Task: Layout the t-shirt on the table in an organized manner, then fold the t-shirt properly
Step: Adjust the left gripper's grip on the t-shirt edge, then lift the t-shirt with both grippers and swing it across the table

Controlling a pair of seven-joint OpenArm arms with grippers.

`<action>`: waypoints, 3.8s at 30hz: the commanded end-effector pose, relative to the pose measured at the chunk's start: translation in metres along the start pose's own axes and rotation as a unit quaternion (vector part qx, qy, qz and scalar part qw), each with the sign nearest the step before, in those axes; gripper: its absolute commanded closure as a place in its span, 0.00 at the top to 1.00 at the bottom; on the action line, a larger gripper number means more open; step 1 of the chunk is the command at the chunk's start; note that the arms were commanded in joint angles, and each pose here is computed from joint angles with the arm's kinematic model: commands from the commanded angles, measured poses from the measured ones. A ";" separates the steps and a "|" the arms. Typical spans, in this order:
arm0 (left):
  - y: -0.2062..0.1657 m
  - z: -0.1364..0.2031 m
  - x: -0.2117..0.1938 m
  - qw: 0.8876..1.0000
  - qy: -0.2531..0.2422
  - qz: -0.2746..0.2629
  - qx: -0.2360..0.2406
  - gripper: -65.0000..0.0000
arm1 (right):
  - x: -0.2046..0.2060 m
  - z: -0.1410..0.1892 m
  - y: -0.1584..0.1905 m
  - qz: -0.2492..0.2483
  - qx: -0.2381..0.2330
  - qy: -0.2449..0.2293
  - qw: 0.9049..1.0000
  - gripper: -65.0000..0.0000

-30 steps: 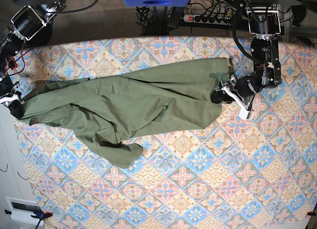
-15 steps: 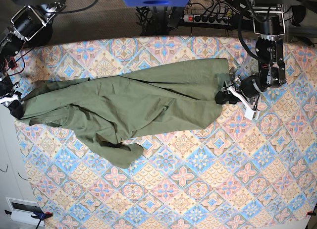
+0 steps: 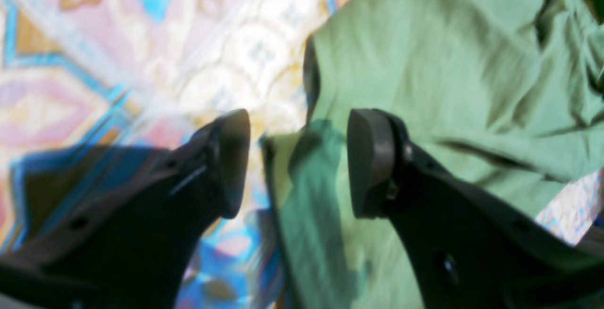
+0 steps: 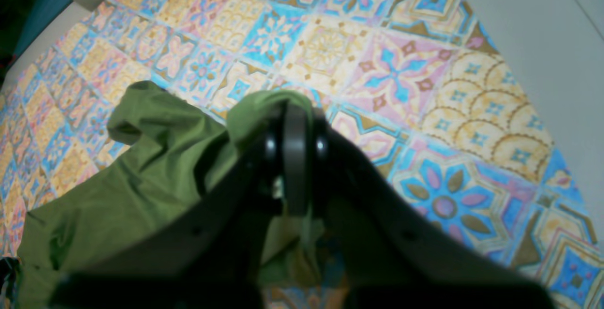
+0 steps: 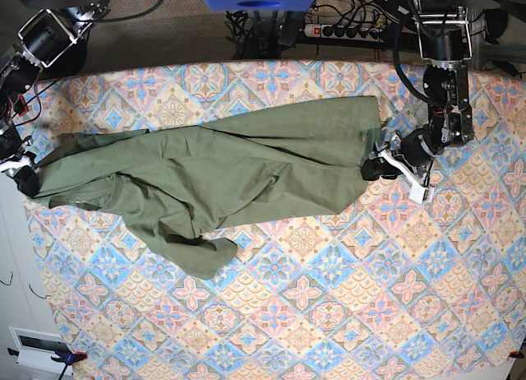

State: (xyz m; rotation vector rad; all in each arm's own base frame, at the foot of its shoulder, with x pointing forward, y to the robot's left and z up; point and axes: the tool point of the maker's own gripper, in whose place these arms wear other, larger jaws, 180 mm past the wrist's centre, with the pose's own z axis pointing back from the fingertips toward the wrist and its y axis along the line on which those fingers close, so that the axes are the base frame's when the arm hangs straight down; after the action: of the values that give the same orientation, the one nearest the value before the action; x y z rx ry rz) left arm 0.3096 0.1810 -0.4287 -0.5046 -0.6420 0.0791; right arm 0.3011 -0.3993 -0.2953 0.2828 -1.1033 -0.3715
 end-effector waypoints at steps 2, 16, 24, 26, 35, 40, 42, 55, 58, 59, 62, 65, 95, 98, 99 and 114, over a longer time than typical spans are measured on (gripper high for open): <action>-0.010 -0.009 -0.029 0.998 0.063 -0.018 -0.004 0.45 | 0.028 0.005 0.004 0.017 0.007 -0.036 0.999 0.01; -0.014 0.017 -0.002 0.997 0.035 -0.064 -0.006 0.00 | 0.028 0.005 0.004 0.017 0.007 -0.036 0.999 0.01; 0.010 0.032 -0.008 0.997 0.043 -0.065 0.022 0.00 | 0.028 0.005 0.004 0.017 0.007 -0.036 0.999 0.01; 0.012 0.034 -0.011 0.996 0.047 -0.066 0.025 0.00 | 0.028 0.005 0.004 0.017 0.007 -0.036 0.999 0.01; 0.017 0.038 -0.034 0.996 0.069 -0.057 0.030 0.43 | 0.028 0.006 0.003 0.017 0.007 -0.036 0.999 0.01; 0.026 0.045 -0.044 0.992 0.100 -0.063 0.039 0.63 | 0.027 0.005 0.003 0.016 0.007 -0.035 0.999 0.01; 0.026 0.045 -0.045 0.992 0.101 -0.063 0.040 0.63 | 0.027 0.005 0.003 0.016 0.007 -0.035 0.999 0.01; 0.003 0.050 -0.090 0.974 0.183 -0.136 0.010 0.63 | 0.027 0.005 0.003 0.016 0.007 -0.035 0.999 0.01; -0.002 0.056 -0.092 0.971 0.185 -0.148 0.006 0.60 | 0.027 0.005 0.003 0.016 0.007 -0.035 0.999 0.01; -0.001 0.057 -0.094 0.971 0.187 -0.147 0.006 0.56 | 0.027 0.005 0.003 0.016 0.007 -0.035 0.999 0.01; 0.000 0.057 -0.095 0.971 0.188 -0.147 0.007 0.43 | 0.027 0.005 0.003 0.016 0.007 -0.035 0.999 0.01; -0.001 0.057 -0.095 0.971 0.187 -0.146 0.006 0.31 | 0.027 0.005 0.003 0.016 0.007 -0.035 0.999 0.01; -0.068 0.108 0.130 0.965 -0.181 -0.191 -0.003 0.00 | 0.024 0.006 0.015 0.028 0.015 -0.023 0.999 0.01; -0.084 0.119 0.165 0.953 -0.228 -0.198 -0.019 0.00 | 0.036 0.010 0.027 0.047 0.024 -0.036 0.998 0.01; -0.088 0.126 0.178 0.949 -0.251 -0.190 -0.026 0.00 | 0.042 0.012 0.033 0.050 0.033 -0.046 0.997 0.01; -0.159 0.184 0.351 0.893 -0.378 -0.223 -0.095 0.00 | 0.137 -0.023 0.066 0.006 0.122 -0.131 0.984 0.02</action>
State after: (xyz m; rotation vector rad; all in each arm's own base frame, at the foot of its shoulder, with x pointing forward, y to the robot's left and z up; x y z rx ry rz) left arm 0.4715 0.2003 -0.0702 -0.4737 -1.4235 -0.2168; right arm 0.3817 -0.3944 -0.1970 0.4528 -1.3264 -0.2989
